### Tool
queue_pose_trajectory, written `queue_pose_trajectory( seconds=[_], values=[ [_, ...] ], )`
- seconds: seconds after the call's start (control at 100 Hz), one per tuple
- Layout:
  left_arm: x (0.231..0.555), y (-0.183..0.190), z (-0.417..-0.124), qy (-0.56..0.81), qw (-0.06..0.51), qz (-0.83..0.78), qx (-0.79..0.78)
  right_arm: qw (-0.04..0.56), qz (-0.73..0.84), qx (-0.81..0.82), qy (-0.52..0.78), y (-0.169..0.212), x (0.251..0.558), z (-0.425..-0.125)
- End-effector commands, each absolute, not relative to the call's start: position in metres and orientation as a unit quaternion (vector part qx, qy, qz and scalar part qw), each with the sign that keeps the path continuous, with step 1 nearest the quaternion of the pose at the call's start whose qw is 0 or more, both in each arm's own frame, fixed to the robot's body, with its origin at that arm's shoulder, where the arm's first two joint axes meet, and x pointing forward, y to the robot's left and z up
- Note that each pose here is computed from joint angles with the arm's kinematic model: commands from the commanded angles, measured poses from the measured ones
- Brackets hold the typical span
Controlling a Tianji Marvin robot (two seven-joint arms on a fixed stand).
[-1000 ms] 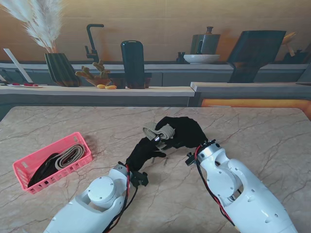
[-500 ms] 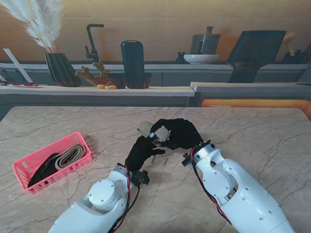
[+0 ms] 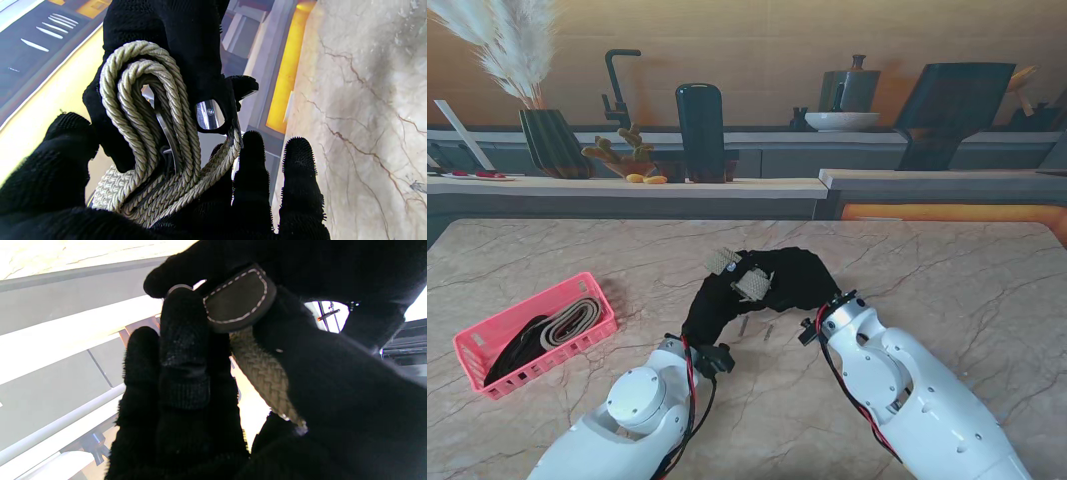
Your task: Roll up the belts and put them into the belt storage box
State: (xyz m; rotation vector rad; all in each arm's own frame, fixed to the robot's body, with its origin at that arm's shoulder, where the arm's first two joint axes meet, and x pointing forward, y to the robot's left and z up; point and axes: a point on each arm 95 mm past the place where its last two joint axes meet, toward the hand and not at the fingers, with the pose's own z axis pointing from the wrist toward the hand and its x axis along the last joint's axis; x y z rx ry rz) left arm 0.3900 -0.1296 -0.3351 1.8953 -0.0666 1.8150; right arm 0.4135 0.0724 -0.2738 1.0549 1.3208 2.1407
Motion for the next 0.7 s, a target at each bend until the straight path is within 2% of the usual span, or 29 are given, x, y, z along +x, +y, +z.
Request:
queue_pose_trajectory(
  seconds=[0.0,0.24,0.69],
  values=[
    [0.392,-0.137,-0.317,-0.029,0.271,0.685,0.676,0.202,0.753,0.391,0.49,0.071,0.41,-0.291],
    [0.393,-0.13,-0.319,-0.057,0.319,0.675,0.663,0.203,0.751,0.393,0.491,0.07,0.409,-0.291],
    [0.393,-0.131,-0.317,-0.058,0.308,0.674,0.669,0.2,0.738,0.369,0.529,0.069,0.398,-0.293]
  ],
)
